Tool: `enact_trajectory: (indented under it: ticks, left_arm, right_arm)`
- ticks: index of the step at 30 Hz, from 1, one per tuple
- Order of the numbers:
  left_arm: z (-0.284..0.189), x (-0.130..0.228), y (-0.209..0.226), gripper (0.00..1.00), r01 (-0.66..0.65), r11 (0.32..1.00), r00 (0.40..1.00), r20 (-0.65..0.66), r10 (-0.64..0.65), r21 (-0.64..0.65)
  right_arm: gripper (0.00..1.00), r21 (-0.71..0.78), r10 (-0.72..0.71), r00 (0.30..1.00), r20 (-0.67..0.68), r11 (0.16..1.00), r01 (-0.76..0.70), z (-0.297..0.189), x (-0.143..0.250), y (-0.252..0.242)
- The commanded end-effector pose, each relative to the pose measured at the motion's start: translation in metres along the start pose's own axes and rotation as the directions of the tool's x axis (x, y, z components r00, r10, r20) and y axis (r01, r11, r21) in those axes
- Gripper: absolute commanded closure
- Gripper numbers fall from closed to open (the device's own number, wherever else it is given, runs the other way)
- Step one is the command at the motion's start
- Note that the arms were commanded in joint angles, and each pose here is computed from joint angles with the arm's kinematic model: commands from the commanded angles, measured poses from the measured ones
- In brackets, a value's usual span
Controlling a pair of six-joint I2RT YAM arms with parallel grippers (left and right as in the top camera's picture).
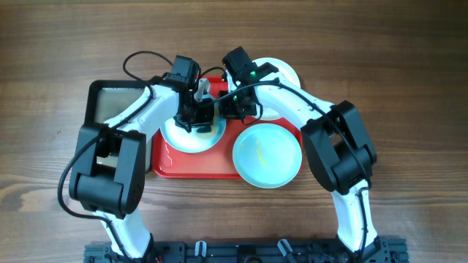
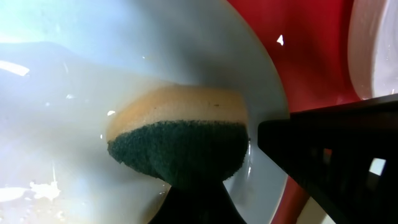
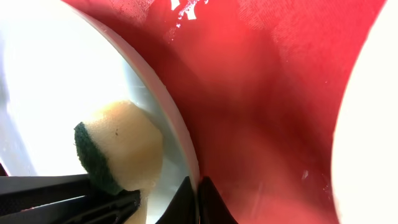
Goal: Clean dirty plates on tray and stack at the side
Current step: 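Scrub the light-blue plate with the sponge while the right gripper holds it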
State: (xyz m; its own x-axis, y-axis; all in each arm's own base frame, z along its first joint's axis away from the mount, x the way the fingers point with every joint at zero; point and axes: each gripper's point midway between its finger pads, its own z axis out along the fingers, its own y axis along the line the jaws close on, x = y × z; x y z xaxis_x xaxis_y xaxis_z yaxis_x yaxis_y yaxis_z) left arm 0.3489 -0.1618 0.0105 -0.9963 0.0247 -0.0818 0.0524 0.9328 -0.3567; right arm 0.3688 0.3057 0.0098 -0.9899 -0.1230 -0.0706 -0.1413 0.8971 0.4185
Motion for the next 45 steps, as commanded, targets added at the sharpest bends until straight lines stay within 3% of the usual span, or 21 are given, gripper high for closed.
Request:
enact_trajectory:
  ticks: [1,3,5,7,10,11,13,14,19,21,24,27,29,30,32,34,36,39,41,42,45]
  left_arm:
    - [0.009,0.012,0.05,0.96,0.182,0.941,0.983,0.026,-0.182,-0.284]
    - [-0.012,0.017,0.094,0.96,0.311,0.799,0.95,0.144,-0.277,-0.515]
    - [-0.034,0.022,0.122,0.96,0.375,0.664,0.927,0.24,-0.289,-0.647]
    - [-0.043,0.02,0.131,0.96,0.395,0.609,0.919,0.287,-0.272,-0.687]
    - [-0.031,0.022,0.118,0.96,0.387,0.668,0.922,0.247,-0.3,-0.636]
    - [-0.01,0.021,0.09,0.96,0.291,0.807,0.956,0.12,-0.268,-0.513]
    - [0.013,0.015,0.033,0.96,0.13,0.97,0.991,-0.017,-0.136,-0.208]
    - [0.015,0.009,0.022,0.96,0.119,0.982,0.993,-0.007,-0.122,-0.143]
    - [0.014,-0.036,0.007,0.96,0.079,0.994,0.985,0.162,-0.066,-0.071]
    - [0.016,-0.019,-0.015,0.96,-0.068,0.997,0.995,0.076,0.065,0.045]
    - [0.016,0.012,-0.015,0.96,-0.123,0.989,0.991,-0.049,0.127,0.076]
    - [0.01,0.048,0.014,0.96,-0.146,0.989,0.97,-0.201,0.138,-0.024]
    - [0.003,0.045,0.053,0.96,-0.077,0.968,0.981,-0.189,0.032,-0.238]
    - [-0.006,0.036,0.083,0.96,0.006,0.91,0.992,-0.116,-0.059,-0.414]
    - [-0.023,0.019,0.115,0.96,0.112,0.794,0.993,0.035,-0.115,-0.597]
    - [-0.035,-0.003,0.129,0.96,0.213,0.719,0.975,0.186,-0.117,-0.662]
    - [-0.036,-0.015,0.128,0.96,0.245,0.718,0.964,0.245,-0.106,-0.652]
    - [-0.026,-0.025,0.104,0.96,0.258,0.788,0.957,0.262,-0.127,-0.559]
    - [-0.002,-0.026,0.06,0.96,0.215,0.918,0.969,0.189,-0.158,-0.334]
    - [0.009,-0.024,0.018,0.96,0.123,0.986,0.988,0.106,-0.111,-0.112]
    - [0.009,-0.014,-0.029,0.96,-0.016,0.989,1.0,0.028,0.012,0.144]
  right_arm:
    - [0.96,-0.023,-0.005,0.999,-0.034,1.0,0.004,0.009,0.007,0.0]
    - [0.96,-0.023,-0.006,0.999,-0.032,1.0,0.005,0.009,0.007,0.0]
    - [0.96,-0.023,-0.006,0.999,-0.031,1.0,0.005,0.009,0.006,0.0]
    - [0.96,-0.024,-0.006,0.999,-0.031,1.0,0.005,0.009,0.006,0.001]
    - [0.96,-0.023,-0.005,0.999,-0.031,1.0,0.005,0.009,0.006,0.0]
    - [0.96,-0.024,-0.005,0.999,-0.032,1.0,0.005,0.009,0.006,0.001]
    - [0.96,-0.024,-0.005,0.999,-0.032,1.0,0.004,0.009,0.006,0.001]
    - [0.96,-0.023,-0.005,0.999,-0.033,1.0,0.004,0.009,0.007,0.0]
    - [0.96,-0.022,-0.005,0.999,-0.035,1.0,0.004,0.009,0.008,0.0]
    - [0.96,-0.022,-0.005,0.999,-0.034,1.0,0.005,0.01,0.008,0.0]
    - [0.96,-0.024,-0.006,0.999,-0.032,1.0,0.006,0.01,0.007,0.0]
    - [0.96,-0.024,-0.007,0.999,-0.031,1.0,0.006,0.01,0.007,0.0]
    - [0.96,-0.024,-0.006,0.999,-0.032,1.0,0.006,0.01,0.007,0.001]
    - [0.96,-0.024,-0.007,0.999,-0.032,1.0,0.006,0.01,0.007,0.001]
    - [0.96,-0.024,-0.006,0.999,-0.032,1.0,0.006,0.01,0.007,0.0]
    - [0.96,-0.024,-0.007,0.999,-0.032,1.0,0.006,0.01,0.007,0.0]
    - [0.96,-0.023,-0.006,0.999,-0.032,1.0,0.006,0.01,0.007,0.0]
    - [0.96,-0.023,-0.006,0.999,-0.031,1.0,0.006,0.01,0.007,0.0]
    - [0.96,-0.023,-0.007,0.999,-0.031,1.0,0.006,0.01,0.007,0.0]
    - [0.96,-0.024,-0.007,0.999,-0.032,1.0,0.006,0.01,0.007,0.0]
    - [0.96,-0.024,-0.017,0.999,-0.032,1.0,0.017,0.01,0.007,0.0]
